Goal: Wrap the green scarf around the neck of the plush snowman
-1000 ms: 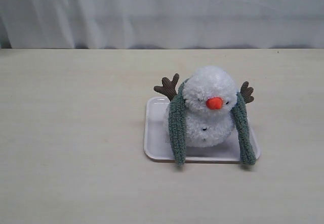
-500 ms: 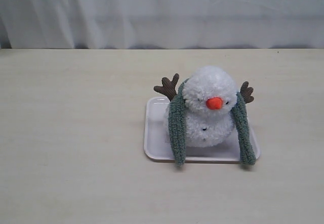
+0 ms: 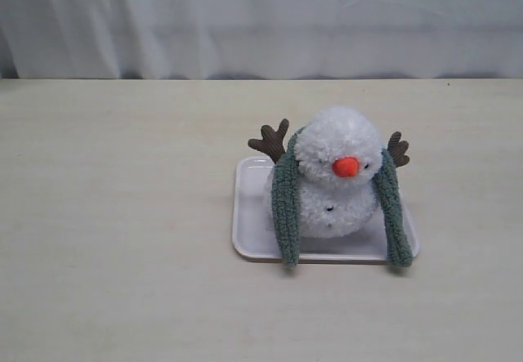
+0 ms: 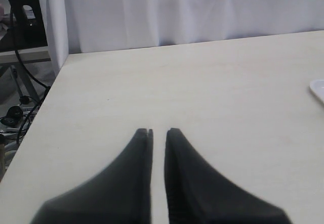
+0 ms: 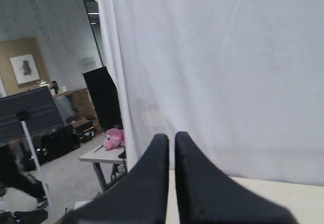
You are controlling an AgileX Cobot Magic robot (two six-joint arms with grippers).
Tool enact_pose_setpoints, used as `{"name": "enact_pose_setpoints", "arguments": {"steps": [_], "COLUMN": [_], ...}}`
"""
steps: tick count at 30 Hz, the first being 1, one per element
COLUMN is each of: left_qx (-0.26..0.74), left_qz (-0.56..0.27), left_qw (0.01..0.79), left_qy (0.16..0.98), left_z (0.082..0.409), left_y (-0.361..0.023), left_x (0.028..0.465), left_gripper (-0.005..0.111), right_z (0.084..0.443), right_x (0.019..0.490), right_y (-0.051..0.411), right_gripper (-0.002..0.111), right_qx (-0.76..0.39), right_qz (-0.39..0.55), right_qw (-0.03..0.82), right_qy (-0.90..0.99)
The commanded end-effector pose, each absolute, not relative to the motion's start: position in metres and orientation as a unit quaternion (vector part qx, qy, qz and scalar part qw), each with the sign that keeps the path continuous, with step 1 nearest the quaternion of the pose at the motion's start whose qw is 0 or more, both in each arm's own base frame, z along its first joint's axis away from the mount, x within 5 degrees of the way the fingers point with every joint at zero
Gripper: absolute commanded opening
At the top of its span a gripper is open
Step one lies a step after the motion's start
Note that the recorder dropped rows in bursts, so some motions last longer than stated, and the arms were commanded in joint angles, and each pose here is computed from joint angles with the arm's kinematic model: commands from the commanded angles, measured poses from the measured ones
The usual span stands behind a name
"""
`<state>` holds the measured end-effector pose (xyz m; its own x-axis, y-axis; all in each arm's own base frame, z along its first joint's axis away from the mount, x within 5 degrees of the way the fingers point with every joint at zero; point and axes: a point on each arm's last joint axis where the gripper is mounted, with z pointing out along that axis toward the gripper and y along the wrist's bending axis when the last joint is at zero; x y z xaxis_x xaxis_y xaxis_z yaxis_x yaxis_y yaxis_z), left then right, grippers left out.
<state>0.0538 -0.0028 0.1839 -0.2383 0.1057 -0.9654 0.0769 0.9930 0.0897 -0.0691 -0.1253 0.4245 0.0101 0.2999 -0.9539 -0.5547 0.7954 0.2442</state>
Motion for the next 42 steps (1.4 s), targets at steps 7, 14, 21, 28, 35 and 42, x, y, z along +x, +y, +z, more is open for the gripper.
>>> {"name": "enact_pose_setpoints", "arguments": {"steps": [7, 14, 21, 28, 35, 42], "left_qx": [0.057, 0.057, 0.057, 0.057, 0.057, 0.057], "left_qz": [0.013, 0.013, 0.013, 0.013, 0.013, 0.013], "left_qw": [0.619, 0.619, 0.619, 0.619, 0.619, 0.619], "left_qy": [0.783, 0.783, 0.783, 0.783, 0.783, 0.783], "left_z": [0.184, 0.184, 0.184, 0.184, 0.184, 0.184], "left_y": [-0.003, -0.003, -0.003, -0.003, -0.003, -0.003], "left_x": [0.054, 0.054, 0.054, 0.054, 0.054, 0.054], "left_gripper": [0.01, 0.01, 0.01, 0.01, 0.01, 0.01], "right_z": [0.357, 0.351, 0.352, 0.353, 0.361, 0.382], "right_x": [-0.044, -0.049, -0.056, -0.055, -0.052, -0.045], "right_y": [-0.036, -0.018, 0.009, 0.015, 0.006, 0.001], "right_gripper": [0.004, 0.004, 0.004, 0.004, 0.004, 0.004], "right_qx": [-0.087, 0.0, 0.058, 0.097, 0.105, 0.065], "right_qz": [0.27, 0.226, 0.262, 0.233, 0.187, 0.142], "right_qw": [0.58, 0.588, 0.579, 0.591, 0.644, 0.756], "right_qy": [0.764, 0.777, 0.77, 0.766, 0.734, 0.635]}}
